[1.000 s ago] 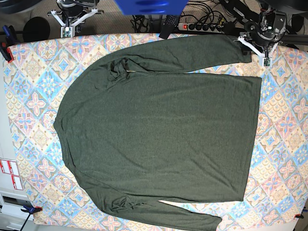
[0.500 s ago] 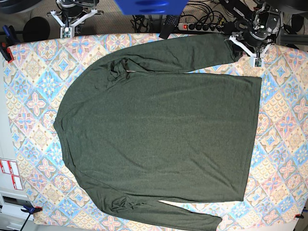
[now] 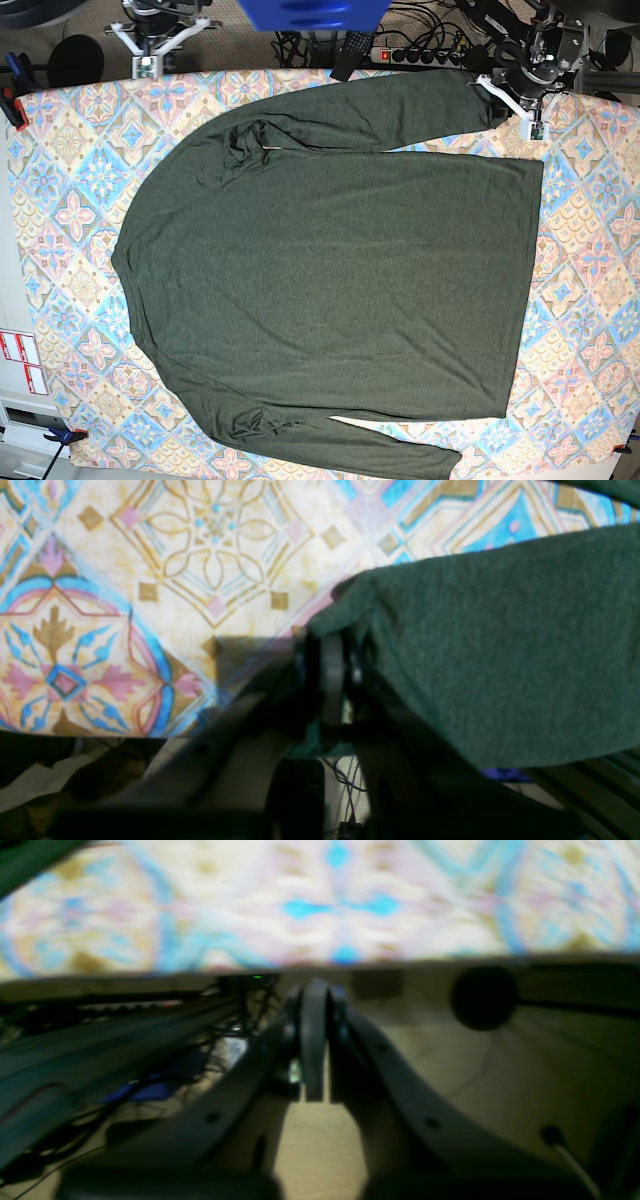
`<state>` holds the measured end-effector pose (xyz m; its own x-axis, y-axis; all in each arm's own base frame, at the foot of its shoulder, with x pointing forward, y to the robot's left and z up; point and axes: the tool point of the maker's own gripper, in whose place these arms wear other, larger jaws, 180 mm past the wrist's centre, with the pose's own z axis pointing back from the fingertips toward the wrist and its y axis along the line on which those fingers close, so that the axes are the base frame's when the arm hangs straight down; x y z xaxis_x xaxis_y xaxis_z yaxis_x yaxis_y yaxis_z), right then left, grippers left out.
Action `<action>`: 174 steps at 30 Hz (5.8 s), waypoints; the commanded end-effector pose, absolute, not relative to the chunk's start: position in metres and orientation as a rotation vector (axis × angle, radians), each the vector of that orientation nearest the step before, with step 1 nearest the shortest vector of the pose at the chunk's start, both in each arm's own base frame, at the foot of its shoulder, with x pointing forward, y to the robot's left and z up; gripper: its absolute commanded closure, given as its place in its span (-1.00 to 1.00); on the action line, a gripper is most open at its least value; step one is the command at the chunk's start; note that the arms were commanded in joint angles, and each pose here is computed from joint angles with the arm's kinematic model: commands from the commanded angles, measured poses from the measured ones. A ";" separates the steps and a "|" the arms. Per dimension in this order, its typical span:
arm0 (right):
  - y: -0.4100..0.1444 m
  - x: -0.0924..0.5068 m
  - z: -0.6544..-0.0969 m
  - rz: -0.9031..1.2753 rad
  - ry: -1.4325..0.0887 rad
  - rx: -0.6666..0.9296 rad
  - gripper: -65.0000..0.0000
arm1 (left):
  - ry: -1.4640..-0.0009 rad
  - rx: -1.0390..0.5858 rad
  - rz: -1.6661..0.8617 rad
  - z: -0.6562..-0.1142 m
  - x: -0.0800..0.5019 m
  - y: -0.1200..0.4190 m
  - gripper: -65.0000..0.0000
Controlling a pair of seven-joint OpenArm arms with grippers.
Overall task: Fold the T-shirt properly
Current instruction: 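Grasp the shoulder corner of the green shirt with the left gripper, then move the right gripper to the other shoulder corner and grasp it, then lift both shoulder corners and pull them away from the hem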
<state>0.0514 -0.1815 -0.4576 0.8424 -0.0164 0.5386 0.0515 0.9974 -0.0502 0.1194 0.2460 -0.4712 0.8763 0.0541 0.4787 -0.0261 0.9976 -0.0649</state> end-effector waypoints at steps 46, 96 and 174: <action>-0.249 0.201 -0.439 -0.571 -0.715 0.144 0.32 | -0.629 -0.027 0.049 -0.431 0.152 0.263 1.00; -0.210 0.224 -0.477 -0.559 -0.581 0.252 0.20 | -0.624 -0.028 0.049 -0.433 0.151 0.263 1.00; -0.195 0.245 -0.450 -0.497 -0.661 0.282 1.00 | -0.917 0.043 0.096 -0.377 0.225 0.296 1.00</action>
<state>0.2291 -0.1912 -0.4643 0.7094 -0.5302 0.4644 0.3750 0.8418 0.3883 0.2176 0.2915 -0.3882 0.6316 0.0795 0.7713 -0.1038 0.9944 -0.0174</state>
